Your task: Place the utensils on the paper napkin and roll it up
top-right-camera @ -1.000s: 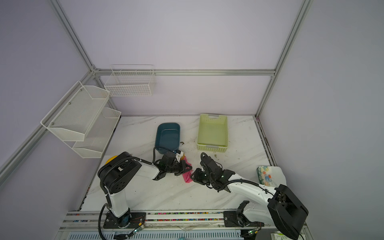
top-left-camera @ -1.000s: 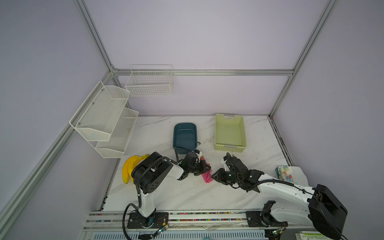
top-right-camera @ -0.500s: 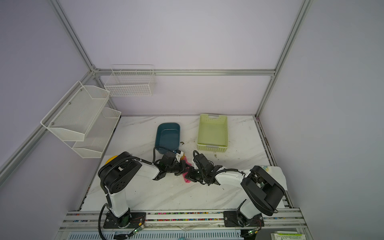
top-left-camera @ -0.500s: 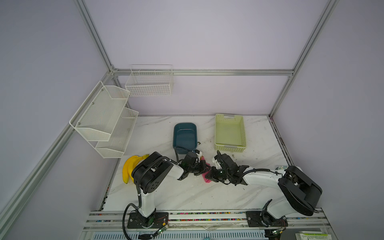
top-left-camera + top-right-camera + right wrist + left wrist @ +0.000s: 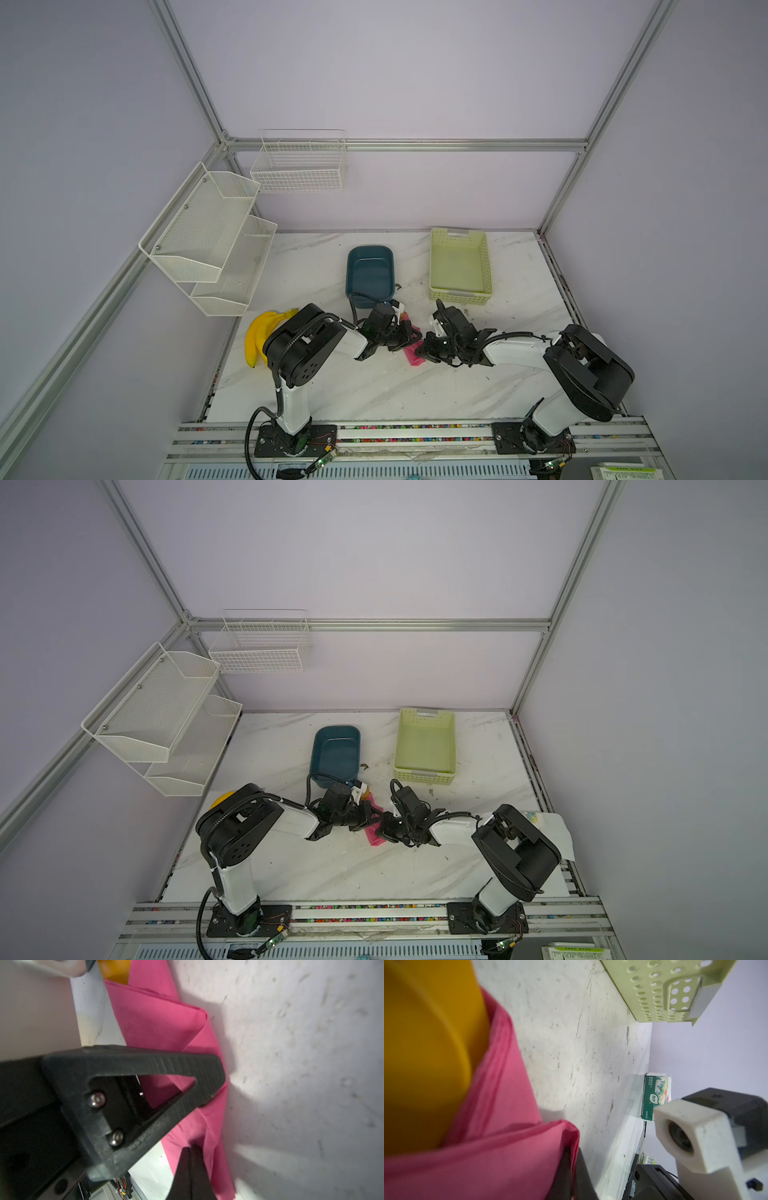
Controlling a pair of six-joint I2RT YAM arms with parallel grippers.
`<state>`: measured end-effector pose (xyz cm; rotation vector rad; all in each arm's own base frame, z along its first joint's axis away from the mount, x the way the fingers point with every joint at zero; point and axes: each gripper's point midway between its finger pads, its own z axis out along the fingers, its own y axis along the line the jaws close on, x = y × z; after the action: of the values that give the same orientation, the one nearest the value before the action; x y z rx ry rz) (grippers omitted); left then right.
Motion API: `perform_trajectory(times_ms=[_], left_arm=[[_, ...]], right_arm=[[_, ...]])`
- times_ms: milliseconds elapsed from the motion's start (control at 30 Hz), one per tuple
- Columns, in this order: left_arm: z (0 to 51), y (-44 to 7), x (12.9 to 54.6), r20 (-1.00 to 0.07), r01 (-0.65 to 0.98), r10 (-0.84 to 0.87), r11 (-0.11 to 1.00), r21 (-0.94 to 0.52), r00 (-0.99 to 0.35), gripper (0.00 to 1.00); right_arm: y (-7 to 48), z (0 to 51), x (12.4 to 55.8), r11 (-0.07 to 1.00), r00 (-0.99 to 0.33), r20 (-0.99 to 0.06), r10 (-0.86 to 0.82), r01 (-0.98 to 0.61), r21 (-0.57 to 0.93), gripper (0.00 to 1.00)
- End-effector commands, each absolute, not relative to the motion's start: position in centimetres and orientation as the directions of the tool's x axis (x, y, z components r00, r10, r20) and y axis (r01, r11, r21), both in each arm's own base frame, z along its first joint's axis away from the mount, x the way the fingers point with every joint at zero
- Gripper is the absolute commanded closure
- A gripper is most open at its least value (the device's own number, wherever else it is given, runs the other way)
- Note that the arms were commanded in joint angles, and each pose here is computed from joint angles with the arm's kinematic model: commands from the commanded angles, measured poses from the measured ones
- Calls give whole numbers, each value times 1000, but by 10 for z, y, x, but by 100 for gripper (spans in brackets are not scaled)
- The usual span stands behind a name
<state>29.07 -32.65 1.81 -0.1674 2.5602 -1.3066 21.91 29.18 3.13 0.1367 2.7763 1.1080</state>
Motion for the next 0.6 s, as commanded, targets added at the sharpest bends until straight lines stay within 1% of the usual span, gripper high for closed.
perform_trajectory(times_ms=[0,67,133,200,267,300,400,467,567], left_arm=[[-43,-284,264,-67,-144,-240,758,-636,-968,93],[-32,-290,268,-84,-109,-213,754,-648,-973,90],[-15,-294,276,-121,-68,-192,755,-652,-974,85],[10,-299,286,-174,-18,-174,754,-656,-969,72],[36,-303,294,-221,25,-157,760,-649,-963,64],[50,-305,298,-243,50,-146,757,-652,-959,61],[88,-301,306,-299,93,-129,772,-629,-946,57],[110,-293,308,-342,109,-133,790,-603,-930,55],[130,-275,304,-376,103,-145,818,-566,-915,54]], right_arm=[[272,10,204,776,-989,-73,128,54,629,98],[270,6,201,781,-990,-68,125,56,622,99],[267,2,197,782,-990,-59,126,62,620,100],[264,-1,195,780,-989,-49,138,78,621,100],[263,-3,192,772,-988,-40,150,92,629,100],[262,-3,191,765,-986,-35,163,104,635,100],[262,-2,189,732,-978,-12,210,149,664,100],[262,1,187,712,-970,-2,241,175,680,100],[263,5,185,679,-956,12,292,216,701,100]])
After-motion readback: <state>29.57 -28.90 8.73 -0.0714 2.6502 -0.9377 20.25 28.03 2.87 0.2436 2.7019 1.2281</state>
